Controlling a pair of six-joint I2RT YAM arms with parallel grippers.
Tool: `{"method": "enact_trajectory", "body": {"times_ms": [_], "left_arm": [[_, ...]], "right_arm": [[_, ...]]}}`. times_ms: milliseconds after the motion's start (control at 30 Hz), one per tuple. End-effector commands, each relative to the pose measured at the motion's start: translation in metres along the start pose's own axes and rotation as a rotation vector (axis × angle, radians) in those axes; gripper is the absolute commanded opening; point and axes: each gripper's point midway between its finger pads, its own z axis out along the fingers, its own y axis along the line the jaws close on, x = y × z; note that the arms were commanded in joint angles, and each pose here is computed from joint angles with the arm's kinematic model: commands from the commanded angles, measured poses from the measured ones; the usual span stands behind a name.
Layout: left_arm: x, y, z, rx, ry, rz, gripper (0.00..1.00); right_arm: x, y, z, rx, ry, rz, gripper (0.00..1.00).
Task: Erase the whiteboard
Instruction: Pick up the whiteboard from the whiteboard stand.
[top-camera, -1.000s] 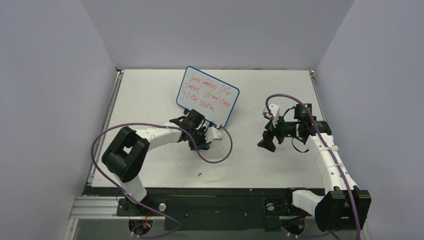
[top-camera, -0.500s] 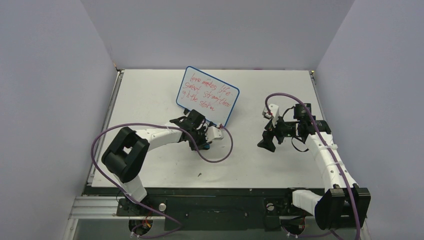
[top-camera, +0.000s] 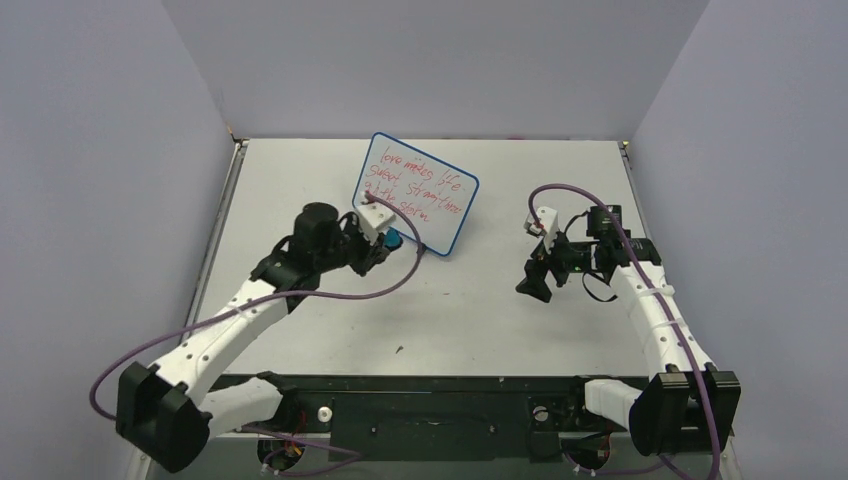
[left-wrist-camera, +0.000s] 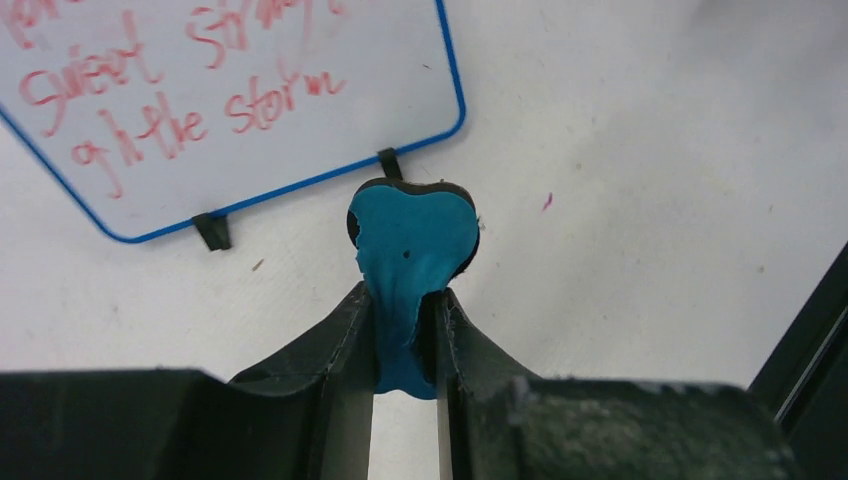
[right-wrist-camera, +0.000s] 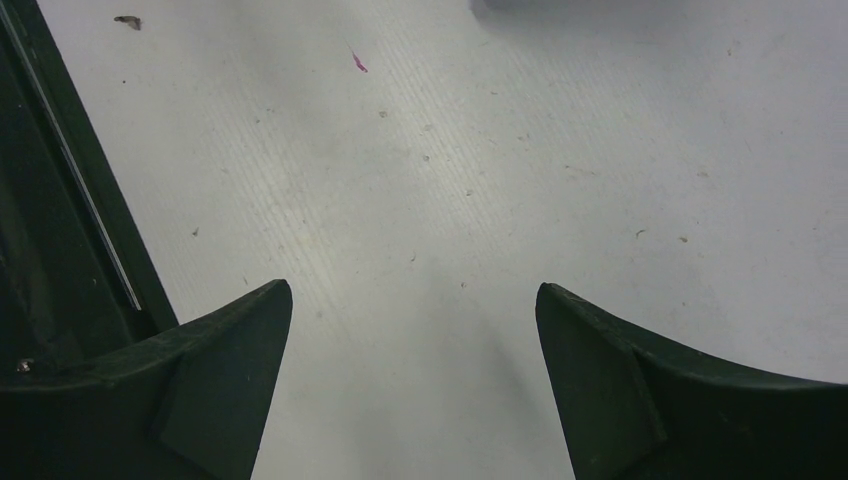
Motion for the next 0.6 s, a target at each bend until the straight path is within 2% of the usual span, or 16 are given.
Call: {"method": "enact_trajectory", "body": {"times_ms": [0,133,367,567], "left_arm": [[-0.030,0.014,-0.044,-0.089,-0.205,-0.251,0.00],[-0.036,0.026,-0.073,-0.202,-0.280,-0.360,0.00],[-0.030,0.025,-0.086,-0.225,-0.274,-0.431,0.00],[-0.021,0.036,-0.090,-0.299,-0.260,-0.456,0.00]], "right_arm": [[-0.018,-0.019,-0.012,0.082,-0.014,-0.036,0.87],[-0.026,-0.037,-0.020,0.185,-0.003,0.004,0.87],[-0.048,-0.069,-0.041,0.395,0.028,0.099,0.87],[-0.073,-0.061,-0.017,0.370,-0.023,0.181,0.90]]}}
